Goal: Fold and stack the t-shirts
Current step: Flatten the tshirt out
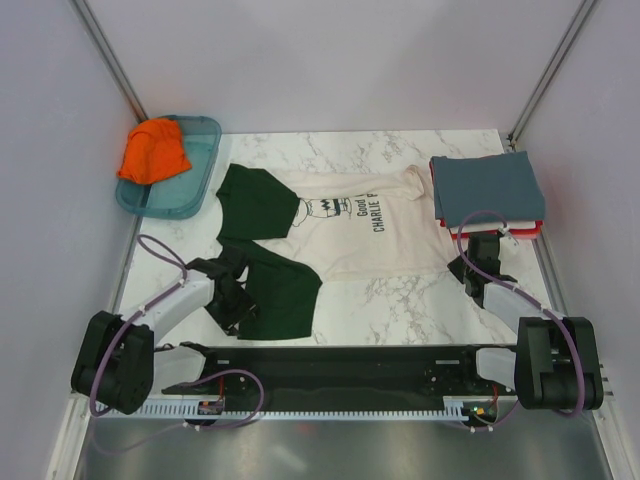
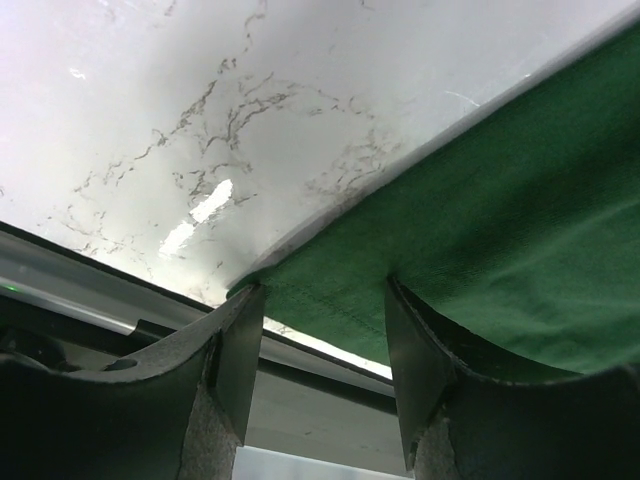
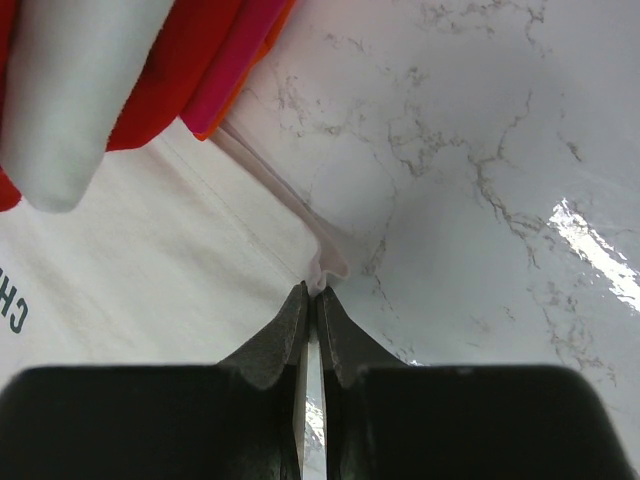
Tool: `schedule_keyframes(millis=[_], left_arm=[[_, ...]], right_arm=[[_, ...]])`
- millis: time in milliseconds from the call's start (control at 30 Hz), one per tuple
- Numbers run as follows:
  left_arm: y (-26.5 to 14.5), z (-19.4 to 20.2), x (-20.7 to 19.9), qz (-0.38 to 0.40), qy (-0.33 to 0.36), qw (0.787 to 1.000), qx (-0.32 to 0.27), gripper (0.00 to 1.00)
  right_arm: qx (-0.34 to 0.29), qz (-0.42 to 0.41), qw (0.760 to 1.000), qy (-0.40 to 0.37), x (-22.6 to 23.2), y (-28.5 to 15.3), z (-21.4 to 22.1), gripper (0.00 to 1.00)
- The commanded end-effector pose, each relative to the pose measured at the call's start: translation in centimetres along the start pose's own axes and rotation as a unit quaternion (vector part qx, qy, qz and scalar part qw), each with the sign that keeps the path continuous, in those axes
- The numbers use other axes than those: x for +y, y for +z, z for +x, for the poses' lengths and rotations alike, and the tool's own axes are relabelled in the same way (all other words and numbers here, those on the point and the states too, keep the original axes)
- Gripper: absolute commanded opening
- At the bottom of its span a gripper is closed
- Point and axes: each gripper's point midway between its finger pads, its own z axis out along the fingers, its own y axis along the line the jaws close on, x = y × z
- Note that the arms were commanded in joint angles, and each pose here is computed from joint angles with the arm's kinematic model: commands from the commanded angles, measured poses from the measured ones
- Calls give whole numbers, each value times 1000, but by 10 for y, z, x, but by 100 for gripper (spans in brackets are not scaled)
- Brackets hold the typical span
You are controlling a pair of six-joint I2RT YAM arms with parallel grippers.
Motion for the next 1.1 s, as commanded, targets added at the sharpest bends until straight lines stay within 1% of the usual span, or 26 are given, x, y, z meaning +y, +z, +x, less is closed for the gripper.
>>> schedule_keyframes(millis=[0, 100, 200, 233, 267, 300, 400, 600, 633, 667, 700, 767, 867, 900, 933, 1000, 1033, 1067], left_arm=[[6, -9, 1, -23, -37, 999, -25, 58], [12, -9, 4, -43, -32, 998, -21, 52], [12, -12, 0, -49, -22, 998, -20, 37], [11, -14, -3, -46, -19, 999, -23, 20], [8, -17, -6, -39, -17, 999, -31, 6], [7, -19, -7, -37, -13, 999, -35, 2], [-6, -26, -15, -18, -7, 998, -55, 2], [-23, -25, -17, -10, 9, 999, -51, 2], [-29, -28, -22, 3, 11, 998, -57, 2], [-32, -29, -24, 8, 16, 998, -60, 2], [-36, -31, -28, 16, 20, 998, -63, 2], [-50, -39, -40, 40, 29, 996, -78, 2], [-79, -55, -58, 71, 52, 990, -113, 2], [-87, -63, -60, 72, 64, 986, -133, 2], [-108, -74, -73, 93, 65, 981, -157, 2], [-132, -89, -83, 113, 75, 971, -197, 2], [-156, -99, -95, 139, 73, 963, -220, 2], [-166, -106, -100, 142, 80, 958, -237, 2]], right_arm=[[-4, -7, 1000, 5, 2, 0, 0, 12], [-6, -7, 1000, 4, 2, 0, -1, 12], [-6, -7, 1000, 4, 2, -1, -2, 12], [-7, -7, 1000, 4, 3, -1, -2, 12], [-7, -7, 1000, 4, 3, -1, -2, 13], [-8, -7, 1000, 4, 3, -1, -3, 13], [-8, -6, 1000, 4, 3, -1, -3, 12], [-8, -8, 1000, 4, 5, -2, -5, 12], [-7, -9, 1000, 4, 6, -3, -5, 12], [-7, -13, 1000, 3, 9, -4, -7, 11], [-8, -20, 1000, 2, 12, -6, -9, 0], [-6, -36, 999, -3, 22, -10, -12, 0], [-10, -61, 998, -14, 41, -18, -23, 0], [-6, -57, 998, -17, 40, -21, -23, 0], [-1, -72, 997, -29, 51, -26, -19, 0], [-14, -96, 995, -33, 69, -38, -30, 0], [-16, -113, 993, -40, 81, -44, -30, 0], [-27, -135, 990, -41, 97, -53, -38, 0]])
